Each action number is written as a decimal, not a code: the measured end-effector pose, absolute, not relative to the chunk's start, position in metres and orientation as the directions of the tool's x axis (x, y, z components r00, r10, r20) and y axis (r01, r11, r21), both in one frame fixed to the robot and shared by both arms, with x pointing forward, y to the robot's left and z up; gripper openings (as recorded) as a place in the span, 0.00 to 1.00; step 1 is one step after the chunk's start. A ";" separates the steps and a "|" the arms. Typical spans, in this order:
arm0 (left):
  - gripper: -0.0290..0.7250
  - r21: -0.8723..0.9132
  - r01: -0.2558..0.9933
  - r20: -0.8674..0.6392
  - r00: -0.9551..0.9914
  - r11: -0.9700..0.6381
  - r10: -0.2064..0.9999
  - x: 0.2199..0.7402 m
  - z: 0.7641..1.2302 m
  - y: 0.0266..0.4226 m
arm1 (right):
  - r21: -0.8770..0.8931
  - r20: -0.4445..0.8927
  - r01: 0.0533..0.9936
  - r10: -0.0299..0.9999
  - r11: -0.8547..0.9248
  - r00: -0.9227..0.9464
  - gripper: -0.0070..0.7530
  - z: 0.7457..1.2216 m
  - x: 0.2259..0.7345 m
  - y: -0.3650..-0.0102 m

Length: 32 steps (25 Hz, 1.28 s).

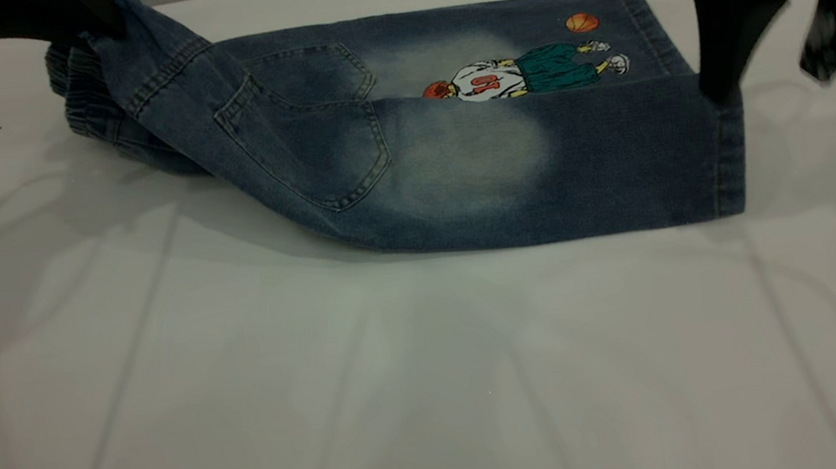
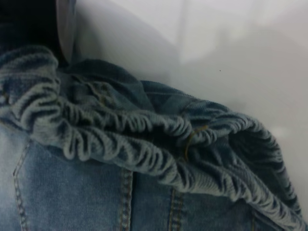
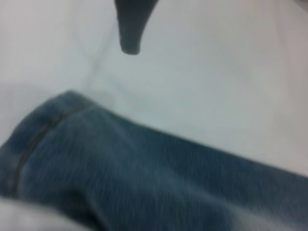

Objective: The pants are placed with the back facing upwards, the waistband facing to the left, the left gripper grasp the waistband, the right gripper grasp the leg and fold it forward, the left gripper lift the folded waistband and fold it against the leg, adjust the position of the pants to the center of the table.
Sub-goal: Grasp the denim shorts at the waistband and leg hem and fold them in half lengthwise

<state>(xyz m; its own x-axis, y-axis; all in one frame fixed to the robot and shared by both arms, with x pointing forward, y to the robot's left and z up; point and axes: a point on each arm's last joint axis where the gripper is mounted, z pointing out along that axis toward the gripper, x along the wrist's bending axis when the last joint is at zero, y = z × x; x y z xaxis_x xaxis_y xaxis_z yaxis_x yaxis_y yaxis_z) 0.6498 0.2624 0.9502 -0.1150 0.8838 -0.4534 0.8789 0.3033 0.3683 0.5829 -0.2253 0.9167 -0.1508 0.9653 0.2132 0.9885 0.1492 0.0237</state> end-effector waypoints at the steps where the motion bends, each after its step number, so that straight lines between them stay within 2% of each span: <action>1: 0.16 0.368 0.879 -0.454 -0.115 0.303 0.884 0.650 0.950 0.262 | 0.019 0.213 0.990 0.966 0.143 -0.144 0.75 0.911 0.579 -0.226; 10: 0.16 0.366 0.880 -0.454 -0.114 0.301 0.884 0.650 0.950 0.262 | 0.117 0.319 0.987 0.937 0.110 -0.142 0.75 0.875 0.558 -0.220; 16: 0.16 0.362 0.883 -0.455 -0.113 0.299 0.883 0.649 0.950 0.262 | 0.178 0.302 0.978 0.941 0.105 -0.156 0.75 0.858 0.562 -0.221; 21: 0.16 0.362 0.883 -0.455 -0.113 0.299 0.883 0.649 0.950 0.262 | 0.151 0.283 0.983 0.948 0.106 -0.145 0.72 0.838 0.563 -0.223; 23: 0.16 0.362 0.883 -0.455 -0.113 0.299 0.883 0.649 0.950 0.262 | 0.140 0.280 0.985 0.950 0.106 -0.141 0.65 0.833 0.562 -0.223; 24: 0.16 0.362 0.883 -0.455 -0.114 0.300 0.883 0.649 0.950 0.262 | 0.138 0.280 0.985 0.949 0.107 -0.143 0.58 0.832 0.562 -0.223; 26: 0.16 0.362 0.883 -0.455 -0.113 0.300 0.883 0.649 0.950 0.262 | 0.144 0.279 0.982 0.947 0.125 -0.161 0.41 0.832 0.562 -0.223; 28: 0.16 0.362 0.883 -0.455 -0.113 0.300 0.883 0.649 0.950 0.262 | 0.152 0.292 0.978 0.938 0.146 -0.186 0.18 0.832 0.562 -0.221; 29: 0.16 0.362 0.883 -0.455 -0.113 0.300 0.883 0.649 0.950 0.262 | 0.158 0.301 0.974 0.932 0.159 -0.201 0.11 0.833 0.562 -0.220; 32: 0.16 0.362 0.883 -0.455 -0.113 0.300 0.883 0.649 0.950 0.262 | 0.182 0.349 0.968 0.909 0.173 -0.228 0.06 0.835 0.562 -0.215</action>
<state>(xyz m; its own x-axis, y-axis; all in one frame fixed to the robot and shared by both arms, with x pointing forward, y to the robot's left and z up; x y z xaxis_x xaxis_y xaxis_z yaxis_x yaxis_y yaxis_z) 0.6491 0.2620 0.9500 -0.1132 0.8833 -0.4550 0.8828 0.2996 0.3619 0.5625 -0.2155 0.8346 -0.2277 0.9089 0.3494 0.9680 0.1726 0.1820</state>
